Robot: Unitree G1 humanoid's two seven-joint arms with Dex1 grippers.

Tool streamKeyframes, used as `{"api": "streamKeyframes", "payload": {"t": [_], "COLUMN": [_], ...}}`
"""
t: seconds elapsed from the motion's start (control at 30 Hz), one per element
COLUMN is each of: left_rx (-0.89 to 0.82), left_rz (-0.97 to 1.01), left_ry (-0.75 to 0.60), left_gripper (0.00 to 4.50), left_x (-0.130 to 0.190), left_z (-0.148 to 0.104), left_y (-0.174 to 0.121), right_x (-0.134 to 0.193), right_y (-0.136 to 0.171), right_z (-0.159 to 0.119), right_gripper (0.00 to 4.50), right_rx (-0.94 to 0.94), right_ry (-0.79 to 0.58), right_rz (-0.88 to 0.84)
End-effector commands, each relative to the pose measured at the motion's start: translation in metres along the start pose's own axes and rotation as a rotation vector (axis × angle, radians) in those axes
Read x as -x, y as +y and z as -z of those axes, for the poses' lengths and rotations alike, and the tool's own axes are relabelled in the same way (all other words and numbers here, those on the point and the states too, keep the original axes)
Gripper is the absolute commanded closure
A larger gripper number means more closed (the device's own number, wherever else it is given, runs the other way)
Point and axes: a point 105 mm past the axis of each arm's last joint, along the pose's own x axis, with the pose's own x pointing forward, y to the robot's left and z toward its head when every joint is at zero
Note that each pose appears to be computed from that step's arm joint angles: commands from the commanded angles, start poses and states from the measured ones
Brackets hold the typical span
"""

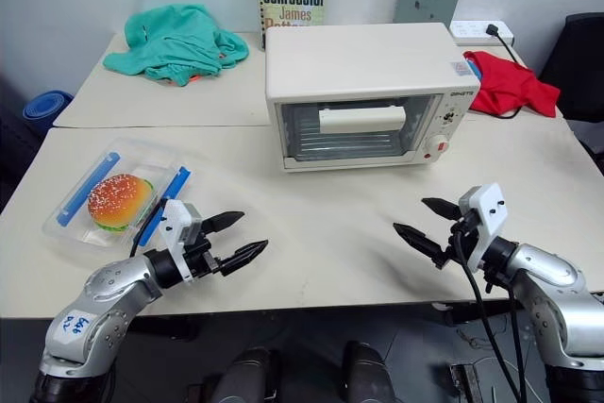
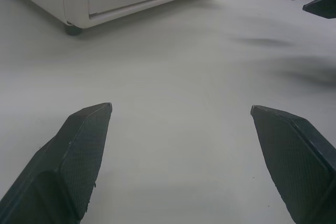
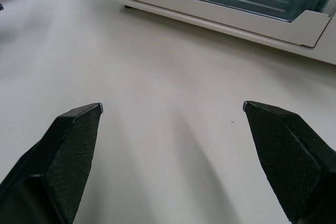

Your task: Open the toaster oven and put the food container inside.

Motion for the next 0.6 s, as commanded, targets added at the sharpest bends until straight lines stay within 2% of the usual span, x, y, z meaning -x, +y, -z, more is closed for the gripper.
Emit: {"api": "streamKeyframes", "payload": {"t": [0.03,0.2,0.47,0.6], "left_rx": [-0.035,-0.023,0.007,0.005], "left_rz": [0.015,0.027,0.026,0.022], "left_ry": [-0.037,-0.033,-0.064,-0.066], "left_gripper": [0.00,0.00,0.00,0.00], "left_x": [0.003,-0.001,-0.005,-0.002], "left_z": [-0.013,-0.017,-0.024,-0.031], "left_y": [0.001,0.005,0.012,0.016], "right_x": [0.006,0.002,-0.008,-0.016], "right_y": [0.000,0.001,-0.017,-0.019], "right_z": [-0.018,-0.022,-0.029,-0.035], "right_gripper": [0.02,0.02,0.02,0.02], "right_rx": [0.036,0.045,0.022,0.031], "right_ry": [-0.045,-0.059,-0.112,-0.118], "right_rz": [0.016,0.042,0.152,0.139]}}
